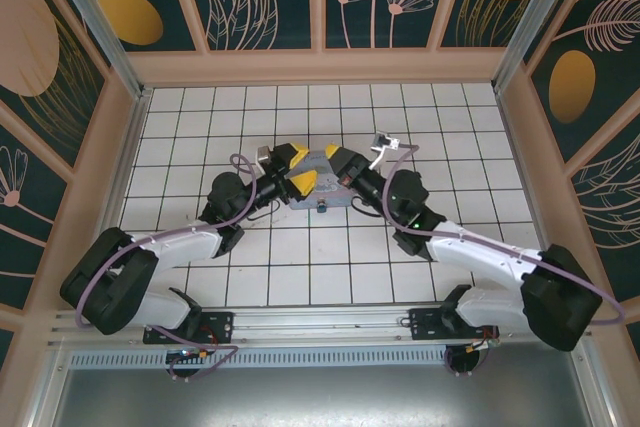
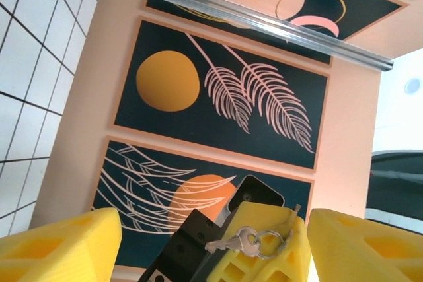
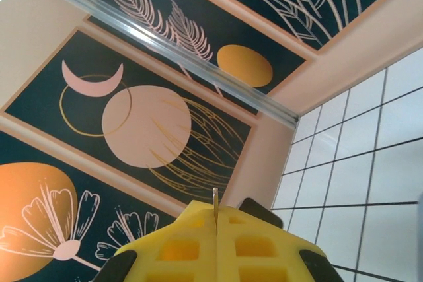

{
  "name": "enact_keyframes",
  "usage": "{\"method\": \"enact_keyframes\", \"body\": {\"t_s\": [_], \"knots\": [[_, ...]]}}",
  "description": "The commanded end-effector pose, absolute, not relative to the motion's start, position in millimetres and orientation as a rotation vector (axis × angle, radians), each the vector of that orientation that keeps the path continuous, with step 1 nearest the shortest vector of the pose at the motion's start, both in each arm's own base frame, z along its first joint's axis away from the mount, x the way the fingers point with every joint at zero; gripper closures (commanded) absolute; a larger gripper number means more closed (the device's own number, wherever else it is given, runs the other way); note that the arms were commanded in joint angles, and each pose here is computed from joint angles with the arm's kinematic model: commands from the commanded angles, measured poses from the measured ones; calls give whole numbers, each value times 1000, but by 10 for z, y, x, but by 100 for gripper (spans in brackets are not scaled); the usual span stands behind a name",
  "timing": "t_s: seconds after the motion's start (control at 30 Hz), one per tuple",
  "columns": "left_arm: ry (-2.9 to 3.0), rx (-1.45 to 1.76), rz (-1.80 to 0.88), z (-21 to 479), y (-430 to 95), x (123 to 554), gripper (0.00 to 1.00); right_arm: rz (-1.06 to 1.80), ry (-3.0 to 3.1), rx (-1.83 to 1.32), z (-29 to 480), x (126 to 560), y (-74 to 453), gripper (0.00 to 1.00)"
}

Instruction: Unlock the padlock with the key

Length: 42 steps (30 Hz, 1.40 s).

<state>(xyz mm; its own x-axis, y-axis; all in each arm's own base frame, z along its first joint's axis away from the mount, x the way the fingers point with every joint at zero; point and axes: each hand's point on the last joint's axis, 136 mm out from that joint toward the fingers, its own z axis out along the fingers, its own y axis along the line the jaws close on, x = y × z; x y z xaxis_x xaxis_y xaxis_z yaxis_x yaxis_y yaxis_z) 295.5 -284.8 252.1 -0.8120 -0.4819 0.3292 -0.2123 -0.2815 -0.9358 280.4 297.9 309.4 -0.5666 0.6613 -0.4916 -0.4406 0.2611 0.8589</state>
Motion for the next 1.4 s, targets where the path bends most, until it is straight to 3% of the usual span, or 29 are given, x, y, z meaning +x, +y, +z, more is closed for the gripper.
{"method": "enact_keyframes", "body": {"t_s": [0.0,0.33,1.37], "knots": [[1614,-870,-2327,2834,-2787,2987,27,1533,1462,210,3447,2816,3055,100],[1511,-867,-2400,3085,-2755,3019,32,1565,1470,199,3336,2766,3300,100],[1565,-980,-2298,2743,-2691,3047,71,1554,1477,190,3284,2734,3295,100]]}}
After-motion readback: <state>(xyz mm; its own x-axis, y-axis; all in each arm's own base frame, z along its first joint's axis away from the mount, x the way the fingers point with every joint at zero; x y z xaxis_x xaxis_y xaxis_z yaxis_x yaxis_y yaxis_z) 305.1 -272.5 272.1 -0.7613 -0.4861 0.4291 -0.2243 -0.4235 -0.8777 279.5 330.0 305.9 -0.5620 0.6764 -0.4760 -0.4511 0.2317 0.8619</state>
